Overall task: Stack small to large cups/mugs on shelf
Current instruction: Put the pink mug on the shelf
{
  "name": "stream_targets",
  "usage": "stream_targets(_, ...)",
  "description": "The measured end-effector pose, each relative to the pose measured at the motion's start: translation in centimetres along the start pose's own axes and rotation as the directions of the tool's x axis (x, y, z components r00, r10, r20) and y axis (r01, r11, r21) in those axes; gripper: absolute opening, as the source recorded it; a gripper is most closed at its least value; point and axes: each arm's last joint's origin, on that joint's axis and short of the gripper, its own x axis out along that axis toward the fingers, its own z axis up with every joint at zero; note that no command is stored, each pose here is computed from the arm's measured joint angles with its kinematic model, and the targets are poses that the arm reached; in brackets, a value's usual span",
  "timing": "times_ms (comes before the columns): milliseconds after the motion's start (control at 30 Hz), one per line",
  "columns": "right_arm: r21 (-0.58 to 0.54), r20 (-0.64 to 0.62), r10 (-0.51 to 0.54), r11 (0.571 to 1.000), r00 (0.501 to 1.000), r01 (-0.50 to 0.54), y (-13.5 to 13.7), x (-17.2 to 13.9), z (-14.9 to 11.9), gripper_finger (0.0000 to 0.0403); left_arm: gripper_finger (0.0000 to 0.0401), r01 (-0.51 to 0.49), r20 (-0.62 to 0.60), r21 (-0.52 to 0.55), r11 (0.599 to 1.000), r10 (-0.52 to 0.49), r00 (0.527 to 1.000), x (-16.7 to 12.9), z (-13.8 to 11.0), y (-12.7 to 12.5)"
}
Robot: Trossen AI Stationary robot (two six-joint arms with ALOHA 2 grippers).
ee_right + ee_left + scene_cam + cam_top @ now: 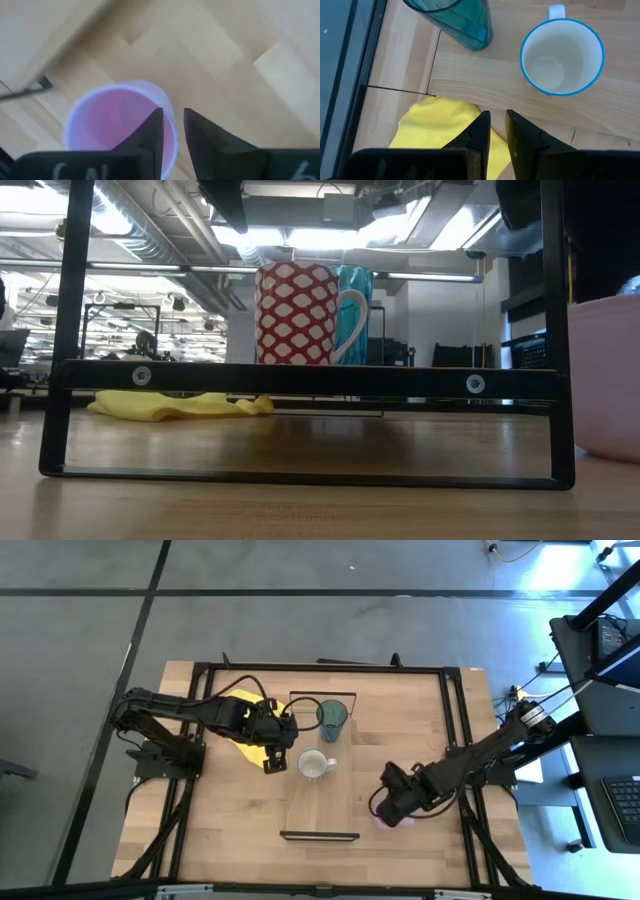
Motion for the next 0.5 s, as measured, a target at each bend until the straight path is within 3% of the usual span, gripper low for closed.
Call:
stream_targets(133, 0.047, 0.010, -0.007, 0.999, 1.000, 0.007, 0.3, -2.3, 0.6, 0.0078, 0.0055, -0.002, -0.001, 0.001, 1.000, 0.002, 1.000, 0.0, 0.0, 0.1)
stream_targets(267, 0.219, -0.116, -0.059, 0.972, 0.991, 0.084, -0.2, -3.5, 0.1, 0.0078, 0.0055, -0.008, -0.005, -0.004, 1.000, 0.008, 1.000, 0.1, 0.1, 0.4)
stream_targets(500, 0.390, -0.198, 0.003, 0.918, 0.980, 0.076, 0.5, -3.5, -2.1, 0.0042, 0.0055, 0.006, -0.019, 0.031, 0.999, -0.006, 1.000, 0.4, 0.2, 1.1)
